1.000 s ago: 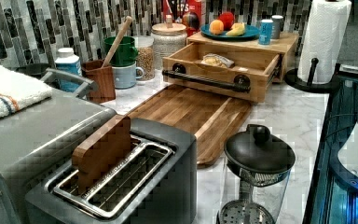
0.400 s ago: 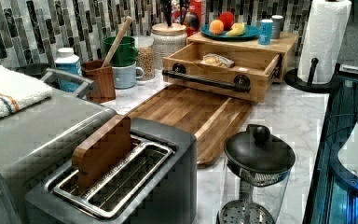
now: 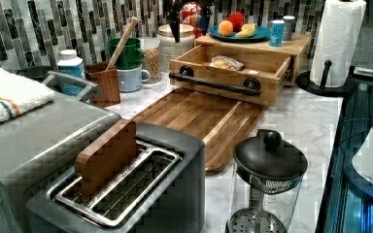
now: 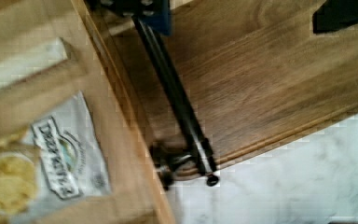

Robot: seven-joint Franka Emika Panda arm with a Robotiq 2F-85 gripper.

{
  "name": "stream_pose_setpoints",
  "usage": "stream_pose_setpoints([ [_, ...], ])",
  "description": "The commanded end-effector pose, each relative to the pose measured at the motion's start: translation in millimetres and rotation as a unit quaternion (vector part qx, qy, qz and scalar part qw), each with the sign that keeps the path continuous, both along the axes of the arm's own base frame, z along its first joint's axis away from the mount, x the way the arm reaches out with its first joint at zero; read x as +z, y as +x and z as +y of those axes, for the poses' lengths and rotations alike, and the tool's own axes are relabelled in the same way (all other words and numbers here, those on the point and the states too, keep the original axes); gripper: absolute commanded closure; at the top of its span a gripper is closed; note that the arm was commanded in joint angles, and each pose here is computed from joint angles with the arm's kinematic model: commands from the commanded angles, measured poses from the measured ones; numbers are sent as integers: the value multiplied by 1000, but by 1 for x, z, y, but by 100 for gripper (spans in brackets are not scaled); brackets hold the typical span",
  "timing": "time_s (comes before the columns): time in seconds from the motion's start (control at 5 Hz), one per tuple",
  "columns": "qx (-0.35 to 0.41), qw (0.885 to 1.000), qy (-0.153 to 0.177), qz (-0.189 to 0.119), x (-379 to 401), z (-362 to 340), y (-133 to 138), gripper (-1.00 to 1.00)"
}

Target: Close the drawer.

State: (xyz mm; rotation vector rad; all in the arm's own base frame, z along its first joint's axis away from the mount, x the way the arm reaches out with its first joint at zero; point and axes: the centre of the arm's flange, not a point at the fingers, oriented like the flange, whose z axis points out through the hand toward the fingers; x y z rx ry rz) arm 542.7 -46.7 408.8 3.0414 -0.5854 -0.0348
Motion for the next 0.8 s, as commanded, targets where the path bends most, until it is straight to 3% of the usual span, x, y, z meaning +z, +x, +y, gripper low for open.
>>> stream_pose_setpoints([
  [0.2, 166, 986, 4, -20, -13, 69, -21, 100],
  [0.4, 185, 982, 26, 4, -48, 55, -17, 100],
  [0.6, 190, 981, 22, 24, -77, 57, -10, 100],
  [0.8, 206, 978, 30, 20, -103, 56, -14, 100],
])
